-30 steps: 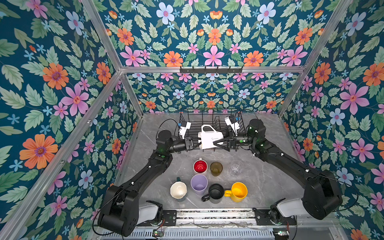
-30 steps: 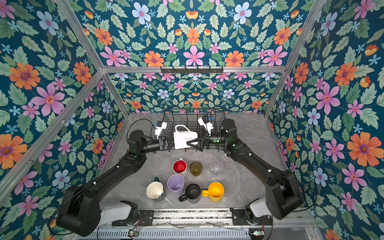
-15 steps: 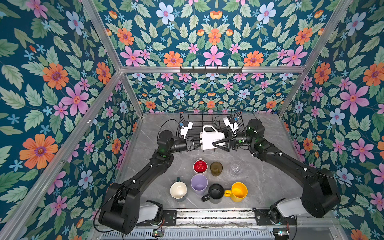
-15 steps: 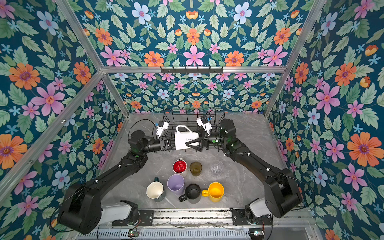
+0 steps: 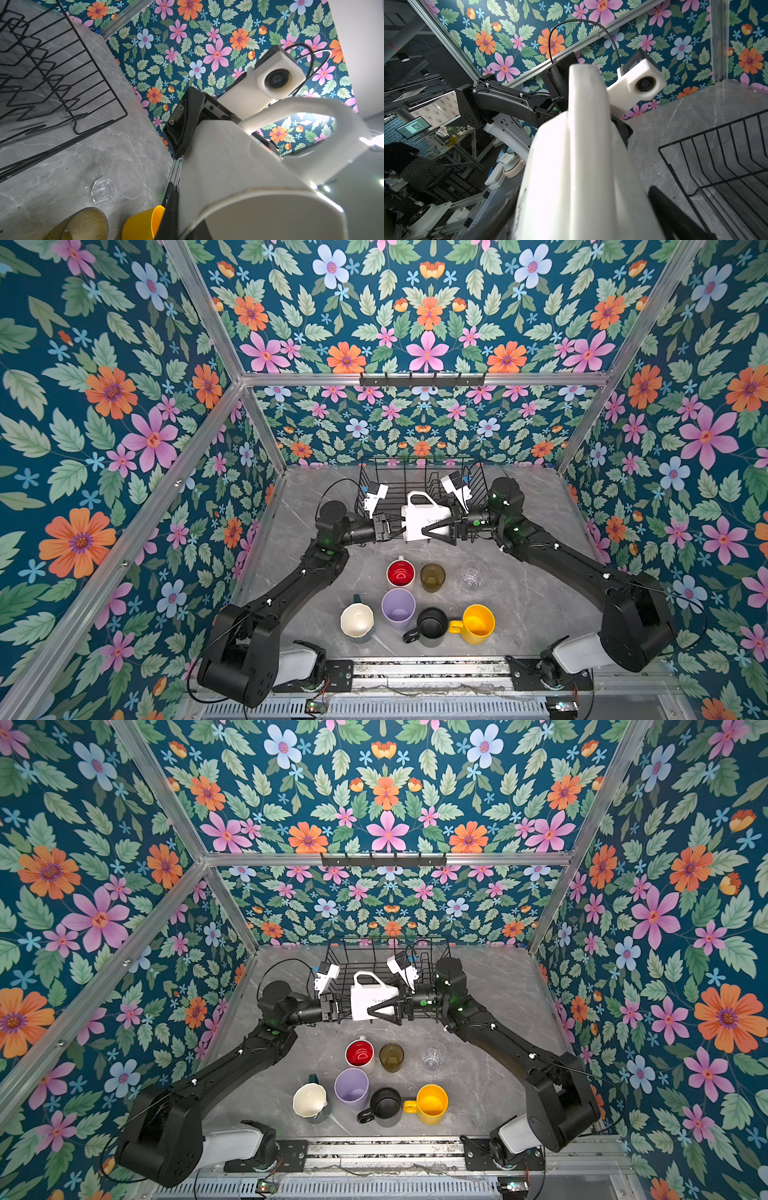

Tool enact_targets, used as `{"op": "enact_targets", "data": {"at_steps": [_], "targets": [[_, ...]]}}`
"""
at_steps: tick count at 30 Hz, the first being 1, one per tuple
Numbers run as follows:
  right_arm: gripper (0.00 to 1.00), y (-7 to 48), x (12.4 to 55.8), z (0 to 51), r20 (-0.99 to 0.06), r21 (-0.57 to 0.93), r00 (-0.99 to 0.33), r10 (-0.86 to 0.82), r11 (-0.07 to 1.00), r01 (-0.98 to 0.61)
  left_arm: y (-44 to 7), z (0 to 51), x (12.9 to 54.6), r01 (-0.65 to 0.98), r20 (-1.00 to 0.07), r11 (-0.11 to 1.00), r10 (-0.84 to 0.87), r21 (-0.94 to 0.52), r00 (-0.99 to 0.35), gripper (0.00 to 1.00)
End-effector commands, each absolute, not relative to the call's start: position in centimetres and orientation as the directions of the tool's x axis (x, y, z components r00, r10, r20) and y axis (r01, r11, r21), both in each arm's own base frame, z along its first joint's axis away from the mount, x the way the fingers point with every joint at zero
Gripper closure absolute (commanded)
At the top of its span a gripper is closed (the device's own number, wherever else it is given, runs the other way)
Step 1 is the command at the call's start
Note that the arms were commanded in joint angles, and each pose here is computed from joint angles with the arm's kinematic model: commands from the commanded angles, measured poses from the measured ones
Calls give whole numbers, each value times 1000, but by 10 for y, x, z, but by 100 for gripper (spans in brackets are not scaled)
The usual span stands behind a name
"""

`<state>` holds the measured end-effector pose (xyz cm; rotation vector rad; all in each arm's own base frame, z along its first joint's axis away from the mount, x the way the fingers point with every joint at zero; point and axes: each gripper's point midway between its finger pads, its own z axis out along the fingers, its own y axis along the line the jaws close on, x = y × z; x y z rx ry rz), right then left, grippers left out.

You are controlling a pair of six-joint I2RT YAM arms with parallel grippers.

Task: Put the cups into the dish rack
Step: 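Grasp the mug's handle with the right gripper while the left gripper holds it, then open the left gripper and pull it back while the right gripper holds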

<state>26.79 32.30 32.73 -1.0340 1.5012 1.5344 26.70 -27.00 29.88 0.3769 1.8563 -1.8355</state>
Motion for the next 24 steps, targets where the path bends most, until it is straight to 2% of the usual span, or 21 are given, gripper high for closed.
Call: {"op": "enact_targets", "data": {"at_steps": [1, 4, 8, 12, 15, 17, 19, 24], "targets": [[12, 324, 266, 331, -924, 382, -381, -24, -56, -923, -270, 316, 264, 593, -588, 16, -156, -805, -794, 100], [19, 324, 266, 330, -923, 384, -383, -28, -56, -921, -270, 316, 264, 594, -589, 16, -156, -804, -793, 100], [37, 324, 266, 330, -922, 387, -385, -31, -54, -921, -271, 316, 263, 594, -589, 14, -153, -804, -794, 100], [52, 324, 265, 330, -922, 387, -386, -36, -59, -920, -271, 315, 264, 592, -587, 16, -154, -806, -795, 100], [69, 325, 264, 330, -921, 390, -388, -44, -67, -918, -271, 314, 264, 588, -583, 16, -151, -809, -798, 100], [89, 325, 265, 330, -918, 396, -393, -47, -65, -916, -271, 314, 264, 587, -582, 17, -151, -809, -799, 100], [98, 325, 265, 330, -913, 407, -404, -51, -68, -911, -271, 314, 265, 585, -580, 18, -151, -811, -800, 100], [100, 327, 269, 337, -897, 442, -439, -51, -61, -895, -271, 315, 266, 586, -582, 23, -154, -810, -799, 96]]}}
